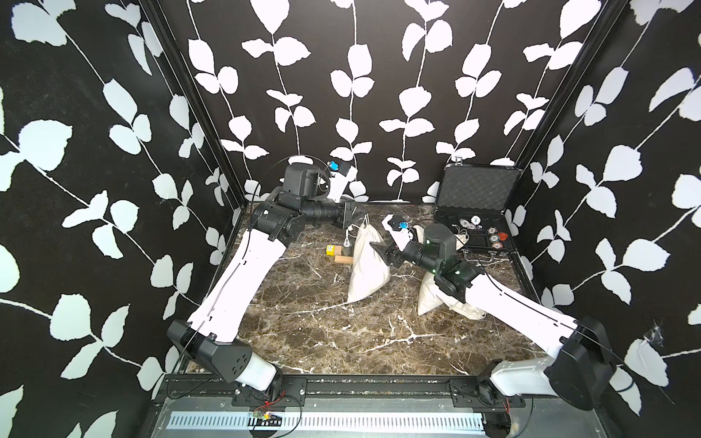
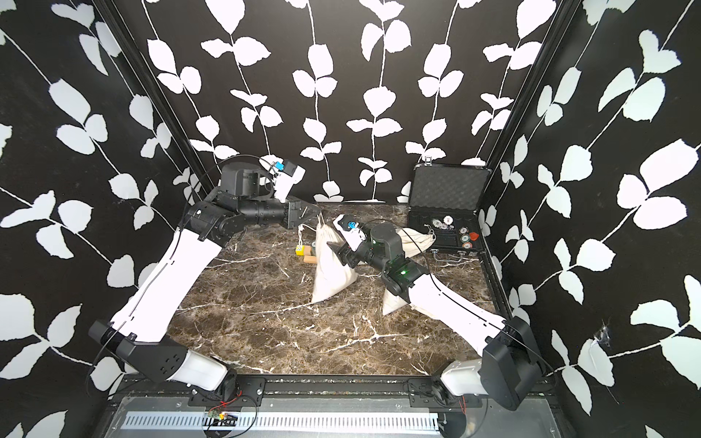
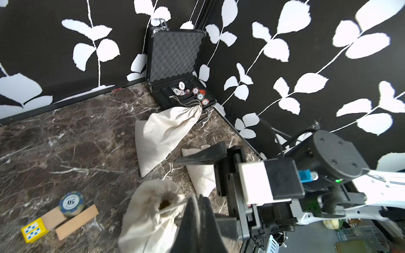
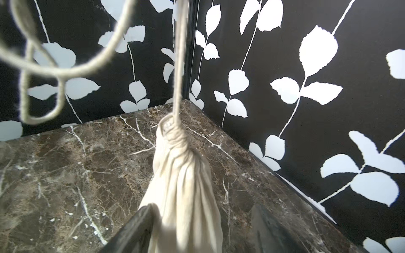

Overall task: Close the soil bag
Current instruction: Frap the soil bag at the center of the board.

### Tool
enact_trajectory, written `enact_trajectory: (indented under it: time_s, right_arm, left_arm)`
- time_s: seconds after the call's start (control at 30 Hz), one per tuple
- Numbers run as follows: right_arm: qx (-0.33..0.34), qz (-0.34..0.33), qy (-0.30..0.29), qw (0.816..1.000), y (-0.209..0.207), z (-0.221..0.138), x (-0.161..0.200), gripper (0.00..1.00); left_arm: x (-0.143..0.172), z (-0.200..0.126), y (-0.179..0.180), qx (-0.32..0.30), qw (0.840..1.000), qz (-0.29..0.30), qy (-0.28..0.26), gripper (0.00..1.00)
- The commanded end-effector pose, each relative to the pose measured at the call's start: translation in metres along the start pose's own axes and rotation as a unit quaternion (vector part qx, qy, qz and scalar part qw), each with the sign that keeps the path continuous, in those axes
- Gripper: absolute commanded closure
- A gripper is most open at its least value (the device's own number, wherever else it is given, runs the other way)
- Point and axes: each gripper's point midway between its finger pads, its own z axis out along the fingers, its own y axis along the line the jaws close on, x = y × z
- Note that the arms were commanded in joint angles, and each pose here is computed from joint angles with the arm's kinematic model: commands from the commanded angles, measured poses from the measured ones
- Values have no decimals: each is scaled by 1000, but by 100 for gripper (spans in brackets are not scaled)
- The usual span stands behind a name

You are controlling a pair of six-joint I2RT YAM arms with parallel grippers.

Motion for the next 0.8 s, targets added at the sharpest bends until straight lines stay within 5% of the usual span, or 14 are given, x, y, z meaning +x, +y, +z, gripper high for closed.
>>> enact_trajectory:
  time_s: [0.0,0.47,0.63,0.77]
  right_arm:
    - [-12,-1,-39,999,11,-1,-27,22]
    - [4,29,-135,990,1,23,-87,32]
    - [68,22,-107,992,-22,33,-74,59]
    - [127,0,-29,991,-50,40,-17,80]
  left_arm:
    - [-41,-20,-31,46,995,44,-71,100]
    - [-26,-19,-31,56,996,27,-61,100]
    - [-31,-24,-37,64,995,30,-71,100]
    - [-48,-52,-58,67,990,50,-116,100]
